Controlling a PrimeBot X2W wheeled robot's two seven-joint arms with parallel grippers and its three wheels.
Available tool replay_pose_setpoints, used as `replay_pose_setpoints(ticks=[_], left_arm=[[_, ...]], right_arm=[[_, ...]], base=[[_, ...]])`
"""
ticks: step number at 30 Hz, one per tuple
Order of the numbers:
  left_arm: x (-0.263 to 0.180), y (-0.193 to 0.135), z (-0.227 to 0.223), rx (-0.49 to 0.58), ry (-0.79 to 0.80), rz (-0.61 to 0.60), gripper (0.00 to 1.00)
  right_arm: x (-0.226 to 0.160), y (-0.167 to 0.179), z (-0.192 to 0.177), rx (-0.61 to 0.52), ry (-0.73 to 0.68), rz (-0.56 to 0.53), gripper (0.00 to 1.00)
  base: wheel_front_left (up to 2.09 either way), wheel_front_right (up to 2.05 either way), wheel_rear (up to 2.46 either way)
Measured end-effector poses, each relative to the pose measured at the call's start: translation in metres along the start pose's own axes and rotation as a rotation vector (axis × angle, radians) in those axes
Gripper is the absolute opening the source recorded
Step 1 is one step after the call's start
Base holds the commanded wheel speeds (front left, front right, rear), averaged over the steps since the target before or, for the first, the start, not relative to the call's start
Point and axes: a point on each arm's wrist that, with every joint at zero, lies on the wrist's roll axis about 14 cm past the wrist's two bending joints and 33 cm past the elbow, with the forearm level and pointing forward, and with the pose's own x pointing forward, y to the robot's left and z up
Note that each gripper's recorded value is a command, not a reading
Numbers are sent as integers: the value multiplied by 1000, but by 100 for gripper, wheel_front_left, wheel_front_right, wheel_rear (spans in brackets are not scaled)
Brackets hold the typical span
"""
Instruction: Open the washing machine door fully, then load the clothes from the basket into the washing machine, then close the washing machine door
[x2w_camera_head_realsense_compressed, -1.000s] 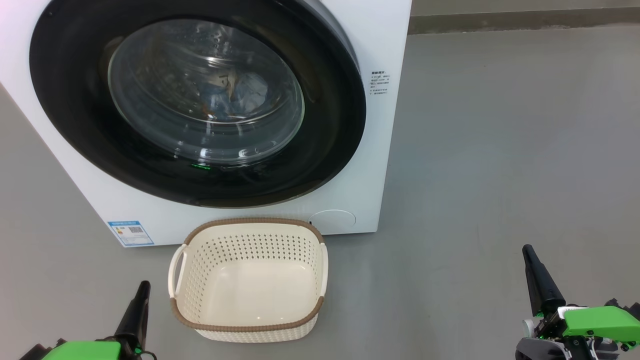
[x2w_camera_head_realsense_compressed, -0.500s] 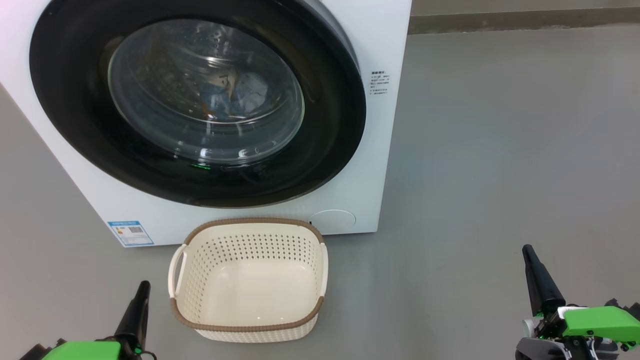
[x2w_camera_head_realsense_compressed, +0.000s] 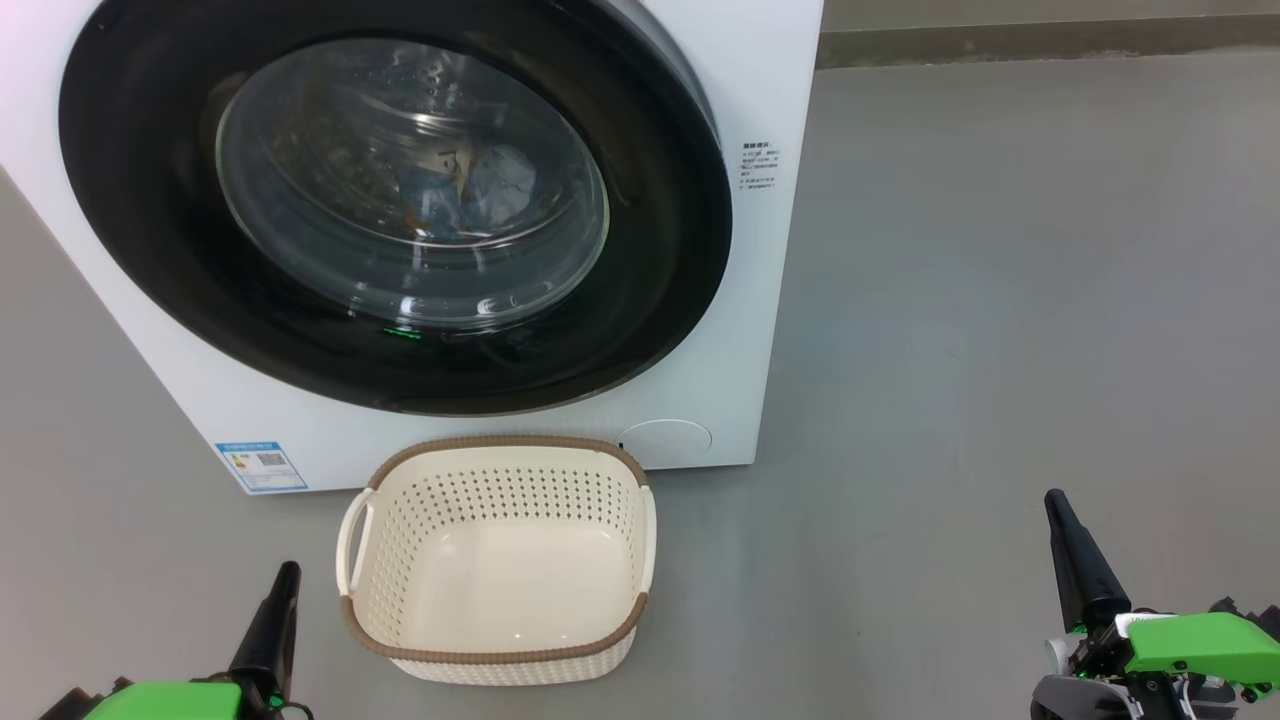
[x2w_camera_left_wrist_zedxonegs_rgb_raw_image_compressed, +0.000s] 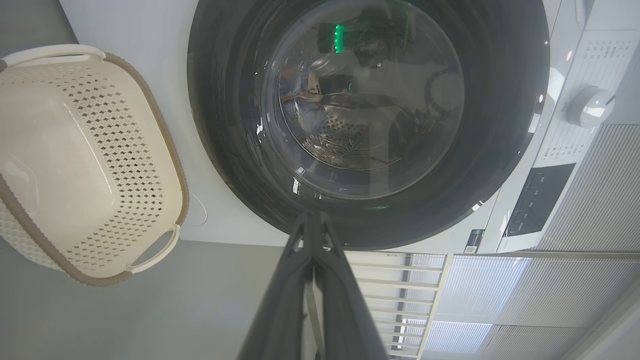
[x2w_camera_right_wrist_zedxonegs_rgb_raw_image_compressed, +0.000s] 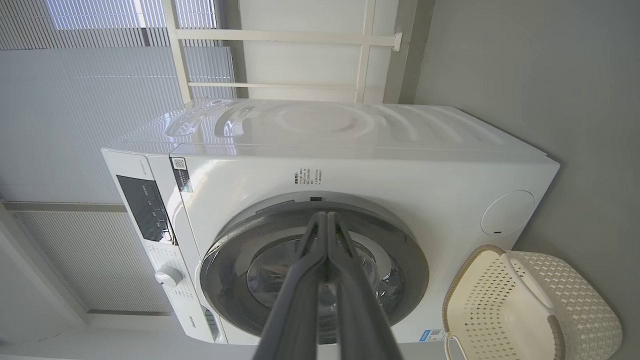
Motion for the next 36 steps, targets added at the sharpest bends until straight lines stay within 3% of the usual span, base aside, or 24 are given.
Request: replay_pose_setpoints(ticks=[36], left_arm=[[0, 0, 0, 0, 0, 0, 0]], right_arm=[[0, 0, 0, 0, 0, 0, 0]], base=[[0, 0, 0]])
